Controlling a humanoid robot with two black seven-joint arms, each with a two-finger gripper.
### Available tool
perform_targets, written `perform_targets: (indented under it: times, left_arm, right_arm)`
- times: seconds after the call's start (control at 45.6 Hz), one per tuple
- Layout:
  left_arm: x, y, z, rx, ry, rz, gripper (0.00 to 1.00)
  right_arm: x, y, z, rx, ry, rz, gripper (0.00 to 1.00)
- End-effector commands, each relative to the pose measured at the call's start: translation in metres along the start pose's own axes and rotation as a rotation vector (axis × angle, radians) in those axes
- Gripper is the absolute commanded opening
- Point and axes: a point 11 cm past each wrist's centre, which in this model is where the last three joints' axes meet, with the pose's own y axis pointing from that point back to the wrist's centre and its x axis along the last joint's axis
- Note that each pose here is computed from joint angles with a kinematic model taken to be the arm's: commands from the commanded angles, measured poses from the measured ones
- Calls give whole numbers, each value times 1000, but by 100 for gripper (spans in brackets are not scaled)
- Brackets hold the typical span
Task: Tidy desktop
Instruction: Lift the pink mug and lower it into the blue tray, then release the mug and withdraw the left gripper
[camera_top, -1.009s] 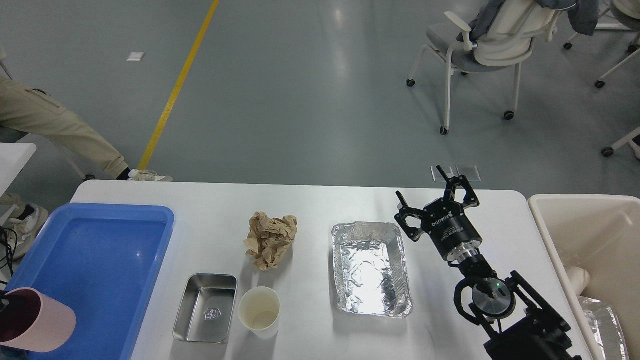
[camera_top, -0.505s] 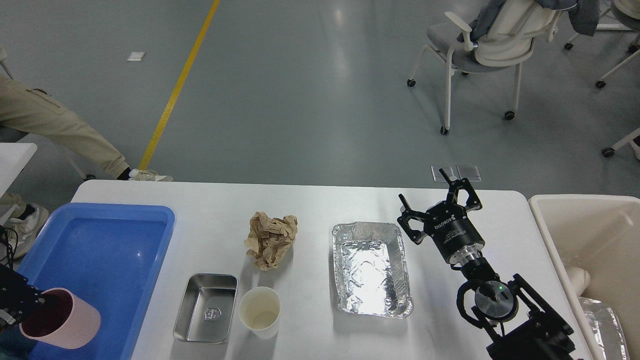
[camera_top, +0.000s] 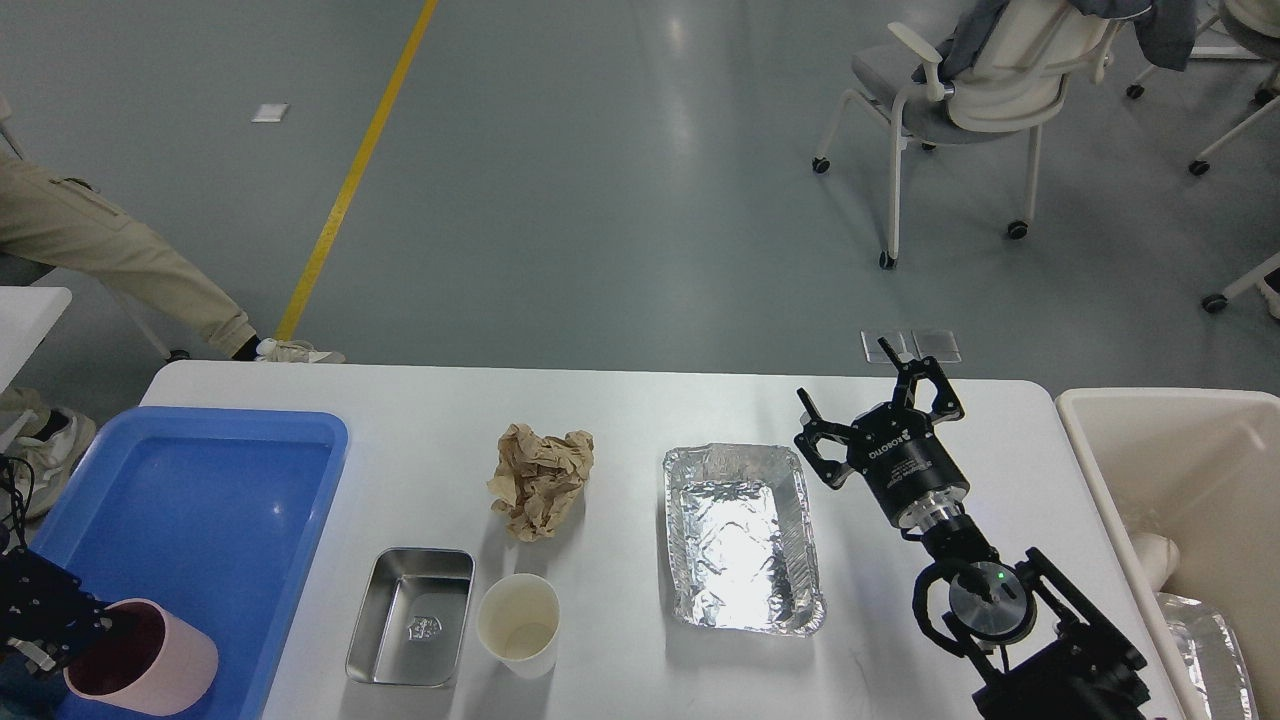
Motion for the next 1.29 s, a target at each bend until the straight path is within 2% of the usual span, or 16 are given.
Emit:
perform_targets:
  times: [0.0,0.285,0.395,0.439,0.483,0.614,0.68,0.724,0.768,1.119,1.273]
  left_arm:
    - [-2,-1,1,-2,1,-2,7]
    - [-7,-4,4,-8,24,4,12]
    - [-8,-5,5,-12,37,15,21]
    - [-7,-5,5,-10,44,23,27]
    - [-5,-5,4,-5,54,34,37]
    - [-3,-1,1,7,74,56,48]
    - [1,2,1,7,109,91,63]
    - [6,4,1,3,145,129,78]
    - [11,7,-1,9,198,172,89]
    - [47,36,-24,125,632,457,97]
    - [68,27,8,9,848,553,97]
  right_arm:
    - [0,1,0,0,-1,1,100]
    - [1,1,1,-1,-3,2,100]
    - [0,1,2,-2,-2,0,100]
    - [0,1,2,-2,-2,0,100]
    - [0,1,2,-2,-2,2,100]
    - [0,1,2,-1,-4,1,100]
    - [0,1,2,-1,-4,1,100]
    - [0,1,2,-1,-5,1,100]
    - [0,1,3,-3,-5,1,100]
    - [-2,0,3,-5,-5,-4,100]
    - [-1,0,3,-3,-5,-4,100]
